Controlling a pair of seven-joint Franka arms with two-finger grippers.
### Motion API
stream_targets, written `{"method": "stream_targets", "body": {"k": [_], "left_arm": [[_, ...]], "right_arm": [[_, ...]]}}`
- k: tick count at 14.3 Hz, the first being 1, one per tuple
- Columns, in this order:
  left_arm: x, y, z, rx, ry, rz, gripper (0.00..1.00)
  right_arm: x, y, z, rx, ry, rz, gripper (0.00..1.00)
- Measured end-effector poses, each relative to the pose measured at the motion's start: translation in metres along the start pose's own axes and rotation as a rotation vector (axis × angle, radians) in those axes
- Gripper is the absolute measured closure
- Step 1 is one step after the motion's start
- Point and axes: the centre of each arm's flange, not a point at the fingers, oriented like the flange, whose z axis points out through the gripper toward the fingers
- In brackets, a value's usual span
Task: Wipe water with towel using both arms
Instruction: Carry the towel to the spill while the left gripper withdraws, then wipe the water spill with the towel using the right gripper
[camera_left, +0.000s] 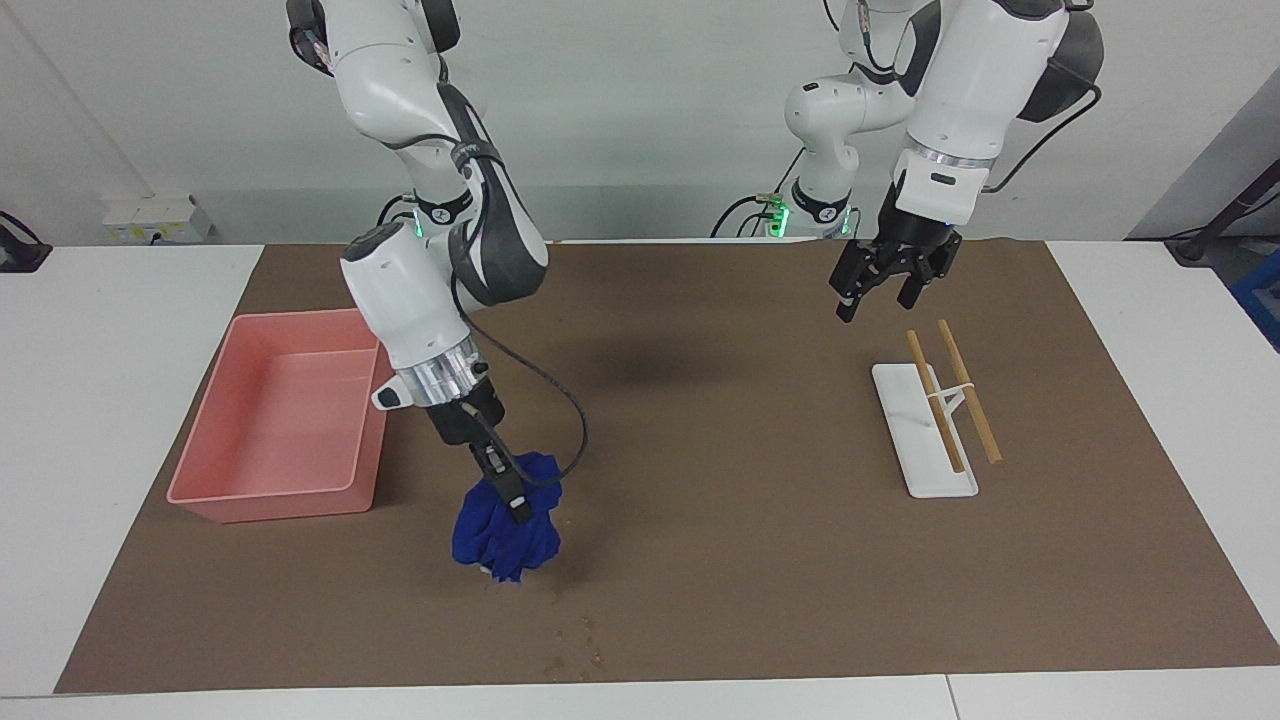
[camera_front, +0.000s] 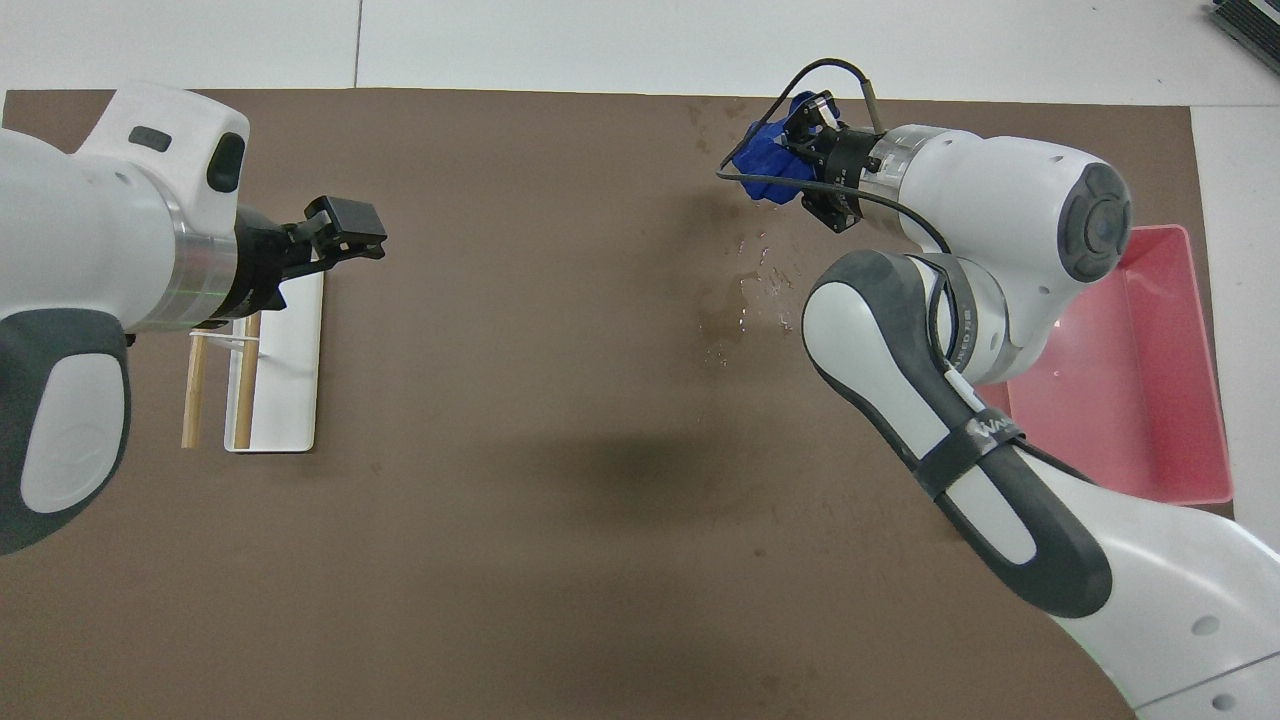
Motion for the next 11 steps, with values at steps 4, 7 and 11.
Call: {"method": "stream_targets", "body": {"k": [4, 7, 11], "left_arm": [[-0.002, -0.037, -0.030, 0.055, -0.119, 0.160, 0.00], [0.007, -0.070, -0.034, 0.058, -0.135, 0.166, 0.00], [0.016, -0.115, -0.040, 0.050, -0.142, 0.187, 0.00]], "right_arm": [[0.006, 0.014, 0.058, 0.018, 0.024, -0.019, 0.78], [0.000, 0.019, 0.085, 0.027, 0.027, -0.023, 0.78], [-0.020, 0.031, 0.102, -0.001, 0.004, 0.019, 0.78]]}}
